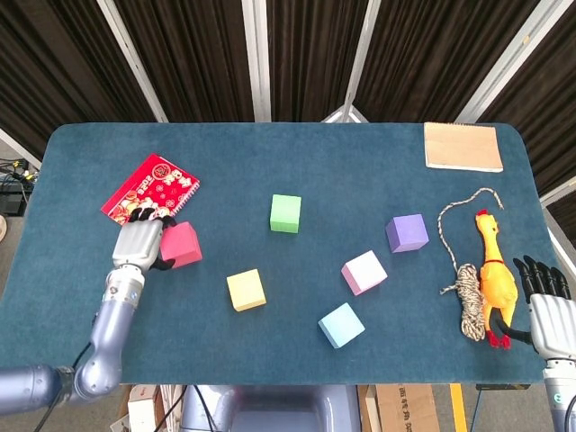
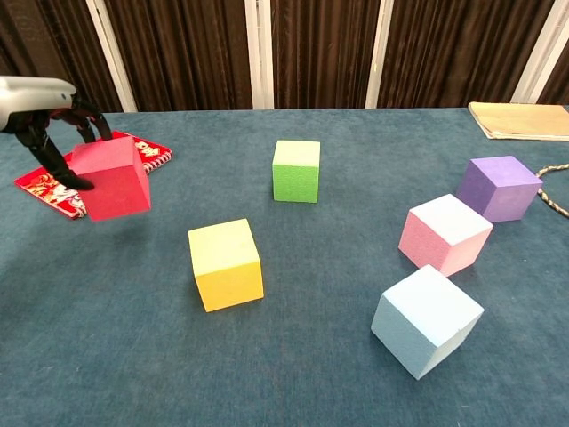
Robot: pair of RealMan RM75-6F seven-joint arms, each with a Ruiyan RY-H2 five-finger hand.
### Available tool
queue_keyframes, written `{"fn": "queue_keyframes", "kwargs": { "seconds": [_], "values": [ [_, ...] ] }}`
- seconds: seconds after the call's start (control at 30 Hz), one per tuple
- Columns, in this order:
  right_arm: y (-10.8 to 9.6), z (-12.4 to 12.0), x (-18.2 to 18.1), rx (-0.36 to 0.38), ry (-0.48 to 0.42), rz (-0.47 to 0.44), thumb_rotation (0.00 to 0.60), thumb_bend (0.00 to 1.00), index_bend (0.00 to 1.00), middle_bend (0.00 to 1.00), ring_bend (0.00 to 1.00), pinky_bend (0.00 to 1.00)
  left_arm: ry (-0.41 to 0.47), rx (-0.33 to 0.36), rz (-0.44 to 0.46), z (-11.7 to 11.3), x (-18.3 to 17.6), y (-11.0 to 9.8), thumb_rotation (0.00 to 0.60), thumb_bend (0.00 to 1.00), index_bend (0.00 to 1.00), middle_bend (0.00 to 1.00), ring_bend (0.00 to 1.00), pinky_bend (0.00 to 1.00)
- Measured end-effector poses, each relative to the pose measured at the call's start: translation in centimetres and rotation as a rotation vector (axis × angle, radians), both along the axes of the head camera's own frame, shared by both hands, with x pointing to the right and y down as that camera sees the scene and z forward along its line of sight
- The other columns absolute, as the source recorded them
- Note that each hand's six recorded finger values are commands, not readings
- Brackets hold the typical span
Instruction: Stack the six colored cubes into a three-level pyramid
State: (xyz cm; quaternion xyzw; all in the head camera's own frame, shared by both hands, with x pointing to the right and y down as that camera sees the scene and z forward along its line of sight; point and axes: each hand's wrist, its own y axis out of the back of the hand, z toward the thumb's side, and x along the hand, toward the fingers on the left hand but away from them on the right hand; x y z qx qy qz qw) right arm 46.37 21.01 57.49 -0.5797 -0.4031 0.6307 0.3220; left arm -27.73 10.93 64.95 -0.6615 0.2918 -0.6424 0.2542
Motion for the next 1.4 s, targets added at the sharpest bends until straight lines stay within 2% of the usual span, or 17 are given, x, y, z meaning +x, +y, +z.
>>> {"fn": "queue_keyframes", "kwargs": {
  "seconds": [0.1,0.23,0.37,0.57,0.77,0.87,1.17,1.4],
  "values": [
    [-0.1,0.5,0.2,-0.008,0.021,0.008,0.600,0.19,0.05,0.06,0.03,0.00,0.001,-0.030,0.078,0.5,0.2,-1.9,0.600,0.44,0.31,0.35,0.09,0.01],
    [-0.2,1.1,0.2,-0.020,0.046,0.015,0.600,0.19,0.05,0.06,0.03,0.00,-0.024,-0.037,0.170,1.1,-0.1,-5.7,0.600,0.43,0.31,0.34,0.09,0.01],
    [-0.3,1.6,0.0,-0.027,0.052,0.016,0.600,0.19,0.05,0.06,0.03,0.00,-0.048,-0.002,0.198,1.1,-0.7,-9.3,0.600,0.43,0.31,0.33,0.09,0.01],
    [-0.4,2.1,-0.2,-0.036,0.066,0.013,0.600,0.19,0.05,0.06,0.03,0.00,-0.033,0.045,0.198,1.4,-0.8,-12.4,0.600,0.41,0.30,0.33,0.09,0.01],
    [-0.5,2.3,0.0,-0.033,0.077,0.017,0.600,0.19,0.05,0.06,0.03,0.00,0.002,0.046,0.185,3.3,-0.5,-13.4,0.600,0.38,0.30,0.31,0.09,0.01],
    [-0.5,2.4,0.1,-0.035,0.081,0.018,0.600,0.19,0.05,0.06,0.03,0.00,-0.001,0.049,0.211,4.3,-0.1,-13.6,0.600,0.38,0.30,0.31,0.09,0.01],
    [-0.6,2.4,0.2,-0.033,0.079,0.023,0.600,0.19,0.05,0.06,0.03,0.00,0.057,0.031,0.277,6.7,4.0,-13.0,0.600,0.38,0.31,0.31,0.09,0.01],
    [-0.7,2.2,0.5,-0.031,0.070,0.033,0.600,0.19,0.05,0.06,0.03,0.00,0.113,0.018,0.263,7.8,6.2,-12.2,0.600,0.38,0.30,0.31,0.09,0.01]
  ]
}}
